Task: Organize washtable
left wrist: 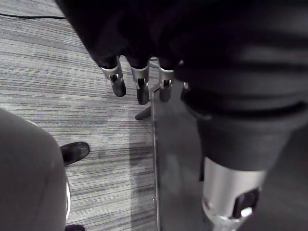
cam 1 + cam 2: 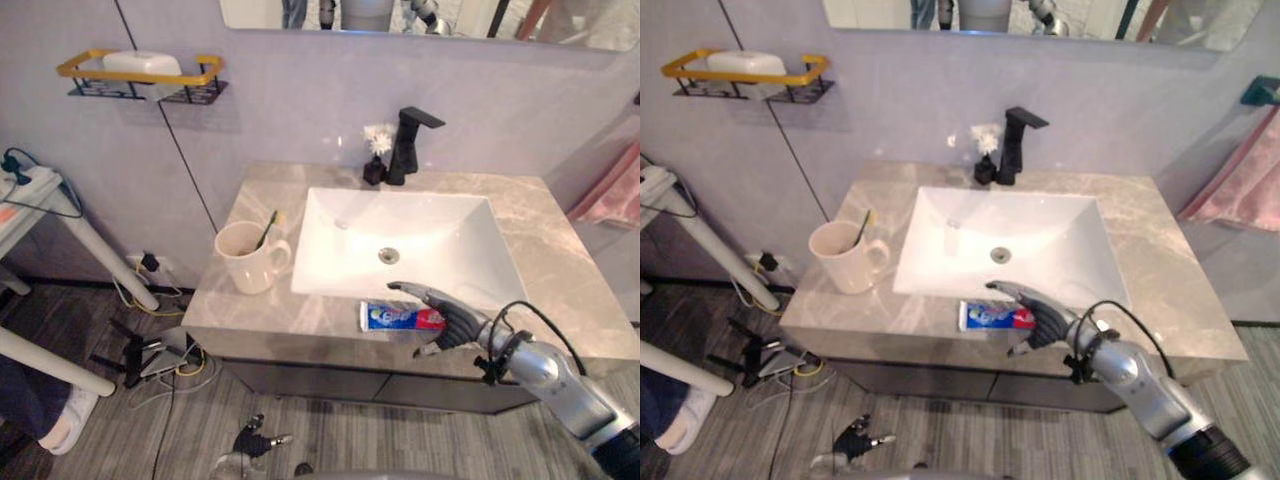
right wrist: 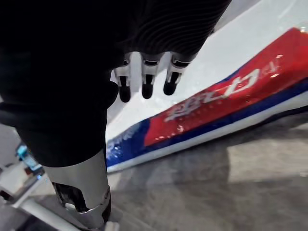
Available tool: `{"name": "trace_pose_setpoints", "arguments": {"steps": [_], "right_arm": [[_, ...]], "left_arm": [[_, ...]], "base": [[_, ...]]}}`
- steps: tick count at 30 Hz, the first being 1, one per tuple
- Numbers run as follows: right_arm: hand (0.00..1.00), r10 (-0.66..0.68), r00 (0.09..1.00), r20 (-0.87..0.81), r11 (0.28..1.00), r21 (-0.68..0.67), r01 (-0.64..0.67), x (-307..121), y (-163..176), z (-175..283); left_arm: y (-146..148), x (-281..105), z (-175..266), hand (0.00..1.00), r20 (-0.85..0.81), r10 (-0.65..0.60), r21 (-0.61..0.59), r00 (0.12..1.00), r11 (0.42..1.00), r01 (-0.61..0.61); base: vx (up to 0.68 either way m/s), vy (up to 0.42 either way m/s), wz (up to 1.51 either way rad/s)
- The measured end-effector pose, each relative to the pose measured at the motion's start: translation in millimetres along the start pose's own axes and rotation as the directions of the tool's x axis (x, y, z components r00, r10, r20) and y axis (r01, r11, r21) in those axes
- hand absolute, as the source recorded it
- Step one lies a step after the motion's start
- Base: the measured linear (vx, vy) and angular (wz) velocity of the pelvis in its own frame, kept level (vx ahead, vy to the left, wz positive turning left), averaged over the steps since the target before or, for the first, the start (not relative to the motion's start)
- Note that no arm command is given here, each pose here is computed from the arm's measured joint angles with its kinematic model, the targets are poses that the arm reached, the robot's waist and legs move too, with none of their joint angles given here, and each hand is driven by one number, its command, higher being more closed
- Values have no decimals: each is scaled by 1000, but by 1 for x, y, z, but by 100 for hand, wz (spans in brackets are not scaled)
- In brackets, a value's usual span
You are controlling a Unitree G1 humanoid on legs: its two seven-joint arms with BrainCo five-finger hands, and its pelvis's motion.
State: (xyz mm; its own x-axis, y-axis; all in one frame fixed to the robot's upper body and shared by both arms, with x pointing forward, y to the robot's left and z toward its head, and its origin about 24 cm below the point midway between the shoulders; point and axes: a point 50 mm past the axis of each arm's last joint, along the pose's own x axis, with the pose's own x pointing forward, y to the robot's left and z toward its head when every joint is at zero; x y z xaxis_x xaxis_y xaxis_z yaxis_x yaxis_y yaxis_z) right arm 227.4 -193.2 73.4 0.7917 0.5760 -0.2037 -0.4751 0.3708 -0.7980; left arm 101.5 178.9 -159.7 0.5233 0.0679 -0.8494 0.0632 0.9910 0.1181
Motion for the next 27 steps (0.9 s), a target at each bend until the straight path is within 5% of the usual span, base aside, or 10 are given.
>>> {"name": "trace_pose_setpoints", "arguments": {"steps": [7,18,19,27], "right_arm": [[0,4,997,-77,988,-152,-16,-8,10,-8],[0,-69,987,-143,977,-210,38,-14,12,-15],[100,-70,987,-144,976,-215,38,-14,12,-15],[100,-140,978,-153,962,-255,97,-12,6,-15]], "left_arm": [[1,1,1,0,-8,1,3,1000,1000,-1],[0,1,1,0,-16,-16,4,1000,1000,16],[0,1,1,0,-16,-17,4,1000,1000,17],[-1,1,2,0,-12,-22,12,1000,1000,22]], "base": [[0,0,0],[0,0,0],[0,0,0],[0,0,0]]}}
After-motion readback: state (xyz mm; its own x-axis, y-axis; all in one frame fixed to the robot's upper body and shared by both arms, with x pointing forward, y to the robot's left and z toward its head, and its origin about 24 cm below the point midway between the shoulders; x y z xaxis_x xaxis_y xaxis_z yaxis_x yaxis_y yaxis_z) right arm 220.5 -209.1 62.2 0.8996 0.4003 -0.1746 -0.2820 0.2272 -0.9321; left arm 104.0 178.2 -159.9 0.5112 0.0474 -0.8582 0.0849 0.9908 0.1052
